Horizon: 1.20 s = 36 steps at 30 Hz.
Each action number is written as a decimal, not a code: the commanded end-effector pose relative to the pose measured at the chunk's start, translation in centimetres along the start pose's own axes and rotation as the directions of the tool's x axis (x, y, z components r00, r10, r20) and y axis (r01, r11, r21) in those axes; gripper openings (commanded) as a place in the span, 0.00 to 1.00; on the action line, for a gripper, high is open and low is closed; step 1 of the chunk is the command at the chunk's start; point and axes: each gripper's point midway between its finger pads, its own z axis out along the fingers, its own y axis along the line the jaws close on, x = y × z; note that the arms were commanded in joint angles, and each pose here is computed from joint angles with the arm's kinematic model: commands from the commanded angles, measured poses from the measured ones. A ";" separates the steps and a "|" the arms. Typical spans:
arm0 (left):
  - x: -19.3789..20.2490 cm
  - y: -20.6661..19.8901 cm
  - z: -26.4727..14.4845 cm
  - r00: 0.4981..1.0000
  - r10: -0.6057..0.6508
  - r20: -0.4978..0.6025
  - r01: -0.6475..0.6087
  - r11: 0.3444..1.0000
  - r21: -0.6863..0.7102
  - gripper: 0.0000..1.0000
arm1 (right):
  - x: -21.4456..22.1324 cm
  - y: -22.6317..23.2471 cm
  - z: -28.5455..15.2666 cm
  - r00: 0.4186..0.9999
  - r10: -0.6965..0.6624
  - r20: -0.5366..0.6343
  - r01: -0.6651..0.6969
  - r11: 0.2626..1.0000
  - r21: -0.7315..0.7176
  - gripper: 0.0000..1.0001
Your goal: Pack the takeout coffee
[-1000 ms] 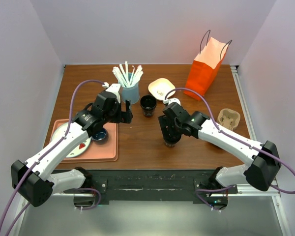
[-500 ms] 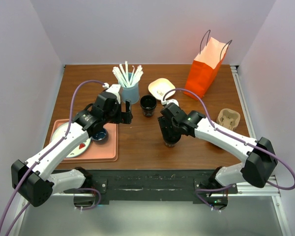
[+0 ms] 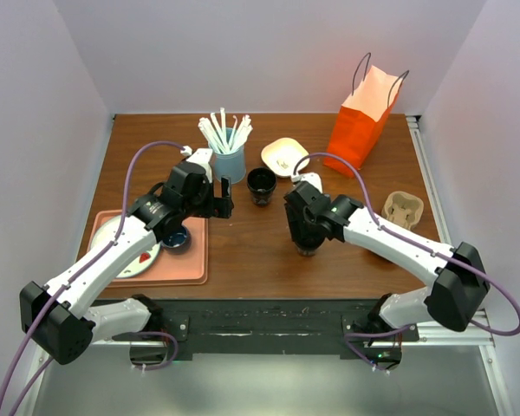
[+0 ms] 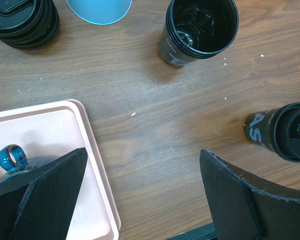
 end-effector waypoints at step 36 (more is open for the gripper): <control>-3.3 -1.2 -1.8 0.993 -0.079 0.088 0.076 0.996 0.035 1.00 | -12.2 -17.9 -3.8 0.816 0.498 0.293 -0.546 0.830 0.112 0.84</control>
